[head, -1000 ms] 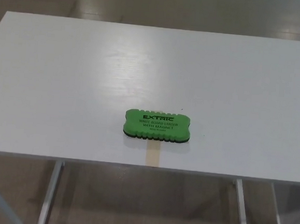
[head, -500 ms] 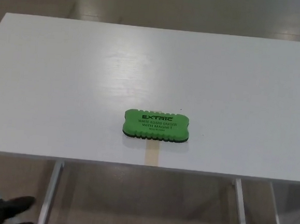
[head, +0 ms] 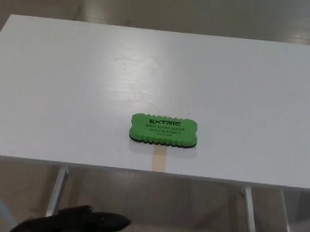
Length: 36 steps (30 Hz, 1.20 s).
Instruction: Use the left hand to press on the green eraser and wipe the desk from center to the left and then back to center.
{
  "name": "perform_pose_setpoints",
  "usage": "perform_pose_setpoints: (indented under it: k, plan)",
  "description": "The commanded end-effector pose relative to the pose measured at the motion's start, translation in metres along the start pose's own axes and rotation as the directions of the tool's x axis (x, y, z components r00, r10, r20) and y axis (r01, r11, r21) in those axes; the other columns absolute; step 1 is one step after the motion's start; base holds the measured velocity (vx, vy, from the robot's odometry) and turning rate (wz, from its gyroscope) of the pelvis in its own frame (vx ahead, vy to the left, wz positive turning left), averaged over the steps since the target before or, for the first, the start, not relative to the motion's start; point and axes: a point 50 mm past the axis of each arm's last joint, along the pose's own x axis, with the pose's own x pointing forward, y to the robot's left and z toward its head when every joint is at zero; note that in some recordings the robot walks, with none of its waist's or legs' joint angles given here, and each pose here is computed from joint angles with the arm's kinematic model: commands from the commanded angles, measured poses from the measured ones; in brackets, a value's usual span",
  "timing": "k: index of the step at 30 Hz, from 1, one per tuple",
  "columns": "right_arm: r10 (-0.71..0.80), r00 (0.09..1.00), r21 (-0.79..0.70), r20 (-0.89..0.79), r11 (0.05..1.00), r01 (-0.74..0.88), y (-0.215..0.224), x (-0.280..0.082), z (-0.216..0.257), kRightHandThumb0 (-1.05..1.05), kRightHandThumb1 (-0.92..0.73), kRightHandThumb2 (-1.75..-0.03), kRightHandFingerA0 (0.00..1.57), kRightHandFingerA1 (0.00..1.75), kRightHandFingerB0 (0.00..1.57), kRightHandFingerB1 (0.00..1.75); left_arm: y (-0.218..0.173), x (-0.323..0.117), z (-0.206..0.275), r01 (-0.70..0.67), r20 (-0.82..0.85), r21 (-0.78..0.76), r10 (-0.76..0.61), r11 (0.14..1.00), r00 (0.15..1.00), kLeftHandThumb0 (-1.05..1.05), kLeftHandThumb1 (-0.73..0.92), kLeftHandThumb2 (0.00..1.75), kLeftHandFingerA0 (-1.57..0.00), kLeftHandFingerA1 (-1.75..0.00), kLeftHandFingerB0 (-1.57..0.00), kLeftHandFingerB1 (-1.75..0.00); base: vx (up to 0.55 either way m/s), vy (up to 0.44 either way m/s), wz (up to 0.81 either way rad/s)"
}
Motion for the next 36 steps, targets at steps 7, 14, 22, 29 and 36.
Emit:
perform_pose_setpoints:
  k: [7,14,22,29,36]
  plan:
    - [0.070,0.997,-0.114,0.033,0.991,-0.066,0.001,-0.005,-0.008,-0.37,-0.50,-0.76,0.54,0.55,0.40,0.46,0.006,0.069,0.074,0.182,0.243,0.083,-0.197,0.980,0.950,-0.22,0.61,0.59,-0.45,-0.36,-0.45,-0.34,0.00,0.000,0.00]
    - [0.090,0.996,-0.128,0.019,0.988,-0.087,0.001,-0.004,-0.009,-0.29,-0.61,-0.59,0.60,0.47,0.44,0.34,0.023,0.112,0.080,0.064,0.215,0.053,-0.074,0.997,0.974,-0.21,0.62,0.59,-0.48,-0.36,-0.53,-0.37,0.00,0.000,0.00]
    - [0.076,0.996,-0.144,0.042,0.987,-0.070,0.002,-0.003,-0.006,-0.29,-0.61,-0.59,0.61,0.48,0.44,0.34,0.032,0.161,0.082,-0.041,0.217,0.145,0.008,0.989,0.976,-0.12,0.65,0.60,-0.51,-0.37,-0.52,-0.36,0.00,0.000,0.00]
    - [0.102,0.993,-0.146,0.053,0.985,-0.093,0.004,-0.004,-0.005,-0.37,-0.50,-0.77,0.54,0.56,0.39,0.46,0.050,0.205,0.069,-0.120,0.137,0.120,0.103,0.986,0.985,-0.14,0.70,0.61,-0.56,-0.38,-0.59,-0.38,0.00,0.000,0.00]
    - [0.113,0.992,-0.187,0.065,0.977,-0.099,0.004,-0.004,-0.004,-0.39,-0.51,-0.78,0.55,0.56,0.39,0.47,0.056,0.236,0.059,-0.201,0.080,0.049,0.197,0.978,0.977,-0.03,0.74,0.64,-0.71,-0.42,-0.75,-0.43,0.00,0.000,0.00]
